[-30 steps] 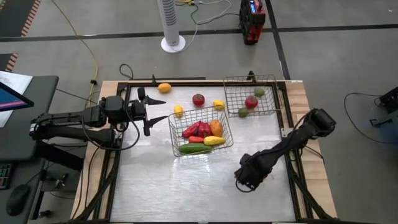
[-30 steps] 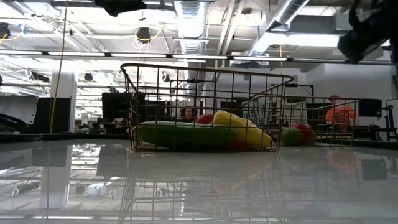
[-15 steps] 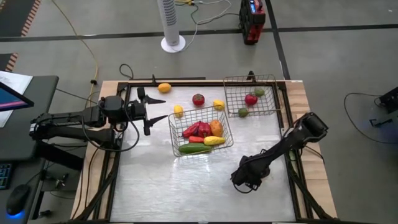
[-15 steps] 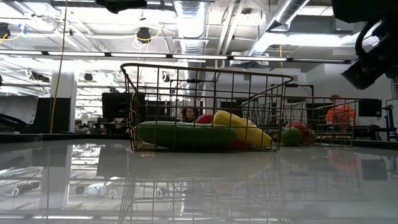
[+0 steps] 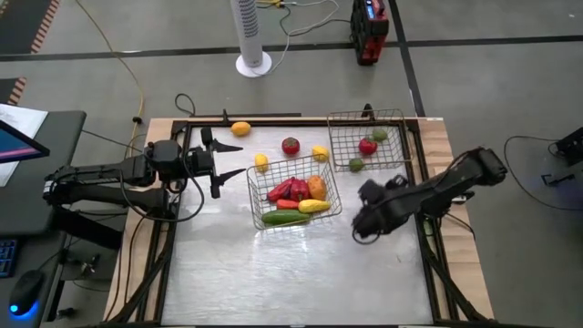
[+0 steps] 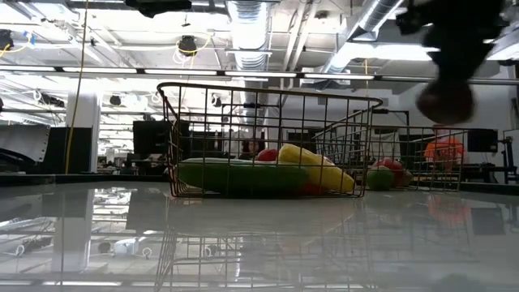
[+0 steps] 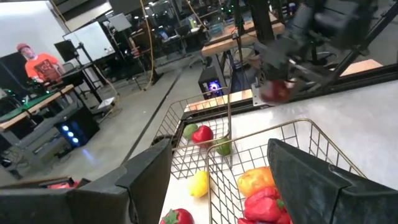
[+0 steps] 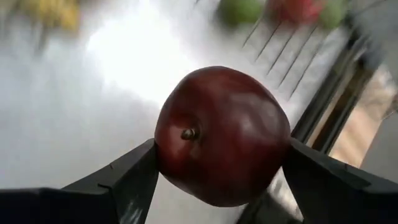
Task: Sort produce into baskets
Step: Put the red apple into the right wire basket
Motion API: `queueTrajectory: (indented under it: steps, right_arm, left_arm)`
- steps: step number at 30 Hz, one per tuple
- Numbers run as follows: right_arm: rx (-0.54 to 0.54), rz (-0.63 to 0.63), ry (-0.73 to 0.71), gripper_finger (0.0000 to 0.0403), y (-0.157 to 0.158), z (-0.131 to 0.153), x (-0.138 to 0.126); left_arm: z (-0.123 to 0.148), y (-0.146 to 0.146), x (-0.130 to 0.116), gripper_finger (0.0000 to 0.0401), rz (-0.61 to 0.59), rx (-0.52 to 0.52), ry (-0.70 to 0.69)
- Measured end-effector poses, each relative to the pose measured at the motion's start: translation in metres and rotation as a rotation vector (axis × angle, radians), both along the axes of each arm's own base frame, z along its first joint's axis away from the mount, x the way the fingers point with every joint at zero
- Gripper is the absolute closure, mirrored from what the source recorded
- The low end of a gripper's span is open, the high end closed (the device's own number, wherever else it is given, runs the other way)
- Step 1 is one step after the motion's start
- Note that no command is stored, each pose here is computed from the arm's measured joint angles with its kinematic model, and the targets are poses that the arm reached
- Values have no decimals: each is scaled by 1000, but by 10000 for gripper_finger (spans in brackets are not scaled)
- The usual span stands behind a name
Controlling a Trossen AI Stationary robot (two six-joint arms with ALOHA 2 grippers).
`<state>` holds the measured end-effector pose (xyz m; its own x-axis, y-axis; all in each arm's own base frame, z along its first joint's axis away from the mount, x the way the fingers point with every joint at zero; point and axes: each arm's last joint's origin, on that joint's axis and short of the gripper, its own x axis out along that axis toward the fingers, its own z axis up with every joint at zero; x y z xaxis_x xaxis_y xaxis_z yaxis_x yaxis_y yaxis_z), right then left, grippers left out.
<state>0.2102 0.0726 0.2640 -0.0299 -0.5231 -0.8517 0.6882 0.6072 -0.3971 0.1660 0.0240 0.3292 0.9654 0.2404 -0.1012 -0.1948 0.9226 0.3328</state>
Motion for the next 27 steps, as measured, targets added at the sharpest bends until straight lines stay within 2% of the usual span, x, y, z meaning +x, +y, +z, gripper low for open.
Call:
queueTrajectory:
  steps: [6, 9, 18, 27]
  right_arm:
    - [-248, -28, -175, 58, -40, 20, 2]
    - [-304, -35, -204, 56, -60, 25, 8]
    - [-274, -78, -164, 50, -132, 29, 20]
    - [-211, -10, -284, 6, -174, 36, 27]
  left_arm:
    - [0, 0, 0, 149, 1, 0, 0]
    - [0, 1, 0, 149, 24, 3, 3]
    - [-1, 2, -1, 149, 70, 10, 8]
    - [-2, 3, 1, 149, 105, 13, 17]
